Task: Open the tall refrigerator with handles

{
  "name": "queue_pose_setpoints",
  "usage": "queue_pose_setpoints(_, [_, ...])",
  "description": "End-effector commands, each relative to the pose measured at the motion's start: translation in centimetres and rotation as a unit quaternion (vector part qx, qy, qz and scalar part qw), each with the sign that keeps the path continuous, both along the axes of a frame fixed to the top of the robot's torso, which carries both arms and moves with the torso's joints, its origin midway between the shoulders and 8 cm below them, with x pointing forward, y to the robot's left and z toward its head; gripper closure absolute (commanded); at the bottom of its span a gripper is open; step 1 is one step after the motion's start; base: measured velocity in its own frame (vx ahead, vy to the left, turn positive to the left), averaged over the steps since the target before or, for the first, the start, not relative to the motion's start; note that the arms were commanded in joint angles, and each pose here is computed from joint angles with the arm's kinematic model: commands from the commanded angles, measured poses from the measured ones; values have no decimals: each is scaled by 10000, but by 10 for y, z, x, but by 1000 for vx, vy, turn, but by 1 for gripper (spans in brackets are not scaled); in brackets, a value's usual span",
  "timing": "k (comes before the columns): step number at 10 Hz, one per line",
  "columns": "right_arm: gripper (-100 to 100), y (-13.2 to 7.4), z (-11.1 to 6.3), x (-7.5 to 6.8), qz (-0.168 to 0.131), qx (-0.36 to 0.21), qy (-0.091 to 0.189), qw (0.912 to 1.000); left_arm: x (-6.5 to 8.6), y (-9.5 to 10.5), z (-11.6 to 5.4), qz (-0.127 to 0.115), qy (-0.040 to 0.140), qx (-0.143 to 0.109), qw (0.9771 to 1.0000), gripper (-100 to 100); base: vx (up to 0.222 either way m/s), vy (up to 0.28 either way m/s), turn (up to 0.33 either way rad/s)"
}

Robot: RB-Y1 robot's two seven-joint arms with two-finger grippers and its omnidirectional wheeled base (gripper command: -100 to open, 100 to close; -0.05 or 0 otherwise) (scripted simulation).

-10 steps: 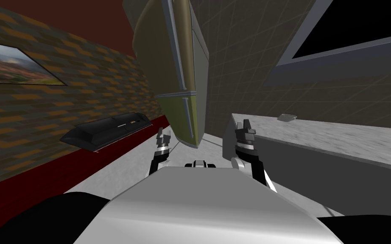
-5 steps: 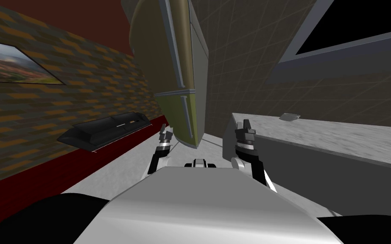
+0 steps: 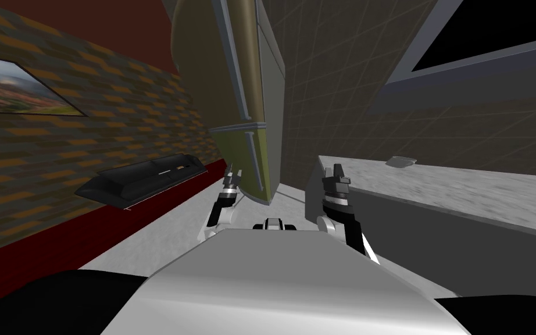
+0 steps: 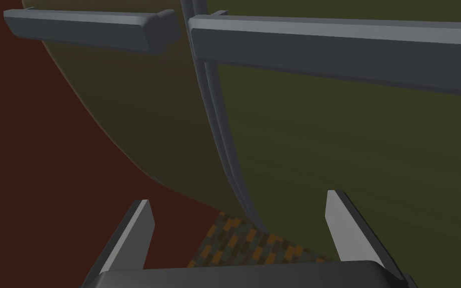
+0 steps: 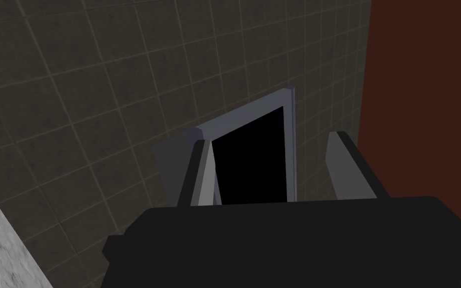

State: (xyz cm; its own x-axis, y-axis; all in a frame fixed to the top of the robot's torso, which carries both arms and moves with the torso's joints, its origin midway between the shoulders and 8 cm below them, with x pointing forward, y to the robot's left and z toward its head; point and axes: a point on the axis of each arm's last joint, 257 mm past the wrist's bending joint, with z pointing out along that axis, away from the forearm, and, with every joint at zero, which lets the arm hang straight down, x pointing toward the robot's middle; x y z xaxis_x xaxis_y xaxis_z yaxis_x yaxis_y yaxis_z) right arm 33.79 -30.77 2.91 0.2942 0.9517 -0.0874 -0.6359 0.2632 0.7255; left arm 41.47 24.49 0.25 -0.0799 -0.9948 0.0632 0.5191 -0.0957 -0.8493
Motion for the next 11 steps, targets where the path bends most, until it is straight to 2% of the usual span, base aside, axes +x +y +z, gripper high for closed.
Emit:
queue_pose_setpoints(1, [0,0,0,0,0,0,0,10000,11,-12,12,-166,4,-26,9999,-100,33,-17,1])
queue_pose_setpoints(2, [0,0,0,0,0,0,0,10000,17,-22,22,-300,-15,-51,9995,-100,35,-16,6])
queue_pose_setpoints(3, [0,0,0,0,0,0,0,10000,18,-22,22,-299,-7,-51,9995,-100,32,-14,2])
queue_pose_setpoints(5, [0,0,0,0,0,0,0,10000,28,-40,39,-537,-23,-113,9985,-100,50,-21,6])
queue_pose_setpoints(6, [0,0,0,0,0,0,0,10000,30,-42,43,-561,-31,-106,9984,-100,50,-24,2])
queue_pose_setpoints(7, [0,0,0,0,0,0,0,10000,33,-52,54,-681,-77,-135,9976,-100,53,-18,6])
queue_pose_setpoints(8, [0,0,0,0,0,0,0,10000,35,-53,54,-688,-44,-130,9975,-100,41,-13,1])
queue_pose_setpoints(10, [0,0,0,0,0,0,0,10000,41,-71,73,-906,-68,-165,9957,-100,43,-15,5])
queue_pose_setpoints(11, [0,0,0,0,0,0,0,10000,43,-73,76,-926,-69,-154,9956,-100,53,-14,1])
